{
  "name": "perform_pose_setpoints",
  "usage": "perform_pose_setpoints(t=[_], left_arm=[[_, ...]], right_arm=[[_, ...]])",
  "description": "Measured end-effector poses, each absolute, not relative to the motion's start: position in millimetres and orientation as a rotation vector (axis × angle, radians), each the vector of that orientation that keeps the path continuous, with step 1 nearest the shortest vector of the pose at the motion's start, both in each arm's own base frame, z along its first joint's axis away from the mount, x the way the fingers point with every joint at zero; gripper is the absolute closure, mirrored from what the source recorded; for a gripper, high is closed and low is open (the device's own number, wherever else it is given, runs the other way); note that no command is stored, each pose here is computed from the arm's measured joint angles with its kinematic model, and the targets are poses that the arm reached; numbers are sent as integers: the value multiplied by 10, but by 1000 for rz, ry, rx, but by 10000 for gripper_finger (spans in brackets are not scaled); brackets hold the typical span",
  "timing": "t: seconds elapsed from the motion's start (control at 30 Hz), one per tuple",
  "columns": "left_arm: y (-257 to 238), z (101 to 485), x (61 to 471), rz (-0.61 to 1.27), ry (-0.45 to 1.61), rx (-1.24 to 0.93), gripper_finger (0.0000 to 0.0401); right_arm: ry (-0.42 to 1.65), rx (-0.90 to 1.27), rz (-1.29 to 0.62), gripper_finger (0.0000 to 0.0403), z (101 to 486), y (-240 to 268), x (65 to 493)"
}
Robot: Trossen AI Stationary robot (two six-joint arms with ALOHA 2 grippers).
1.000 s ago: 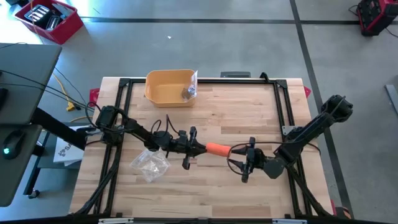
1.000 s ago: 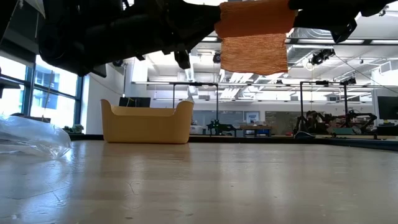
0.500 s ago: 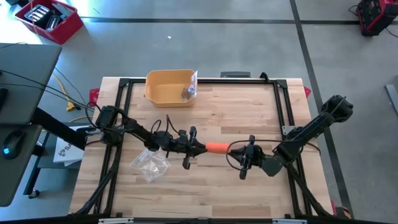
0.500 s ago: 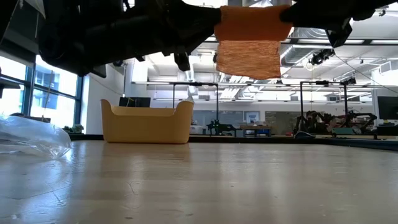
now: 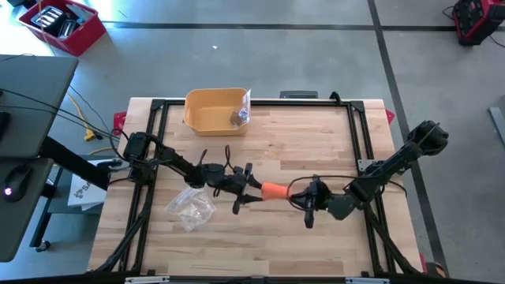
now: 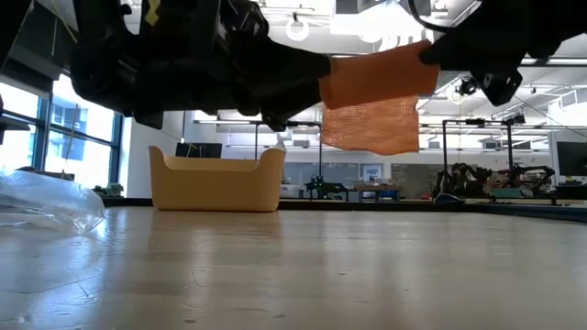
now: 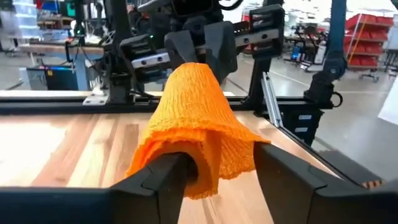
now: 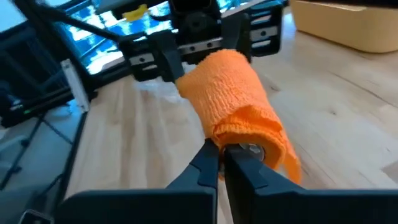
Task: Roll bandage
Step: Roll the orange bandage
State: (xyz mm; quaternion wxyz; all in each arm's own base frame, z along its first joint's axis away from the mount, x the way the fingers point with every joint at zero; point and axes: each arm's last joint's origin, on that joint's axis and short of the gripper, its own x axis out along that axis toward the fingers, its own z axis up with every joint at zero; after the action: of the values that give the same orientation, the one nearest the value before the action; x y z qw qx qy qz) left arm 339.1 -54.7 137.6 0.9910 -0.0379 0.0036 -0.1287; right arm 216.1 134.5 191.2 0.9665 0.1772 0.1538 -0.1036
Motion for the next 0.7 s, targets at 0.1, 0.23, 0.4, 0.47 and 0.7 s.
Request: perform_pose_setpoints(t=[0.1,0.23,0.4,0.47,0.7], left_arm=[[-548,1412,3386,-269,-3,-36,211],[-546,1515,3374,-270,-38,-5,206],[-545,1613,3349,-278,-33,46,206],[-530,1650,3335,-272,-8,63,206],[-514,1738,3315,-229,-21,63,206]], right_arm=[[293,376,-187,402,1996,1309,2147],[246,371,-173,402,2149,1249,2102],[214,383,-193,403,2248,1151,2086],[205,404,-207,403,2260,1119,2096],[178,427,-227,402,2284,1064,2133]])
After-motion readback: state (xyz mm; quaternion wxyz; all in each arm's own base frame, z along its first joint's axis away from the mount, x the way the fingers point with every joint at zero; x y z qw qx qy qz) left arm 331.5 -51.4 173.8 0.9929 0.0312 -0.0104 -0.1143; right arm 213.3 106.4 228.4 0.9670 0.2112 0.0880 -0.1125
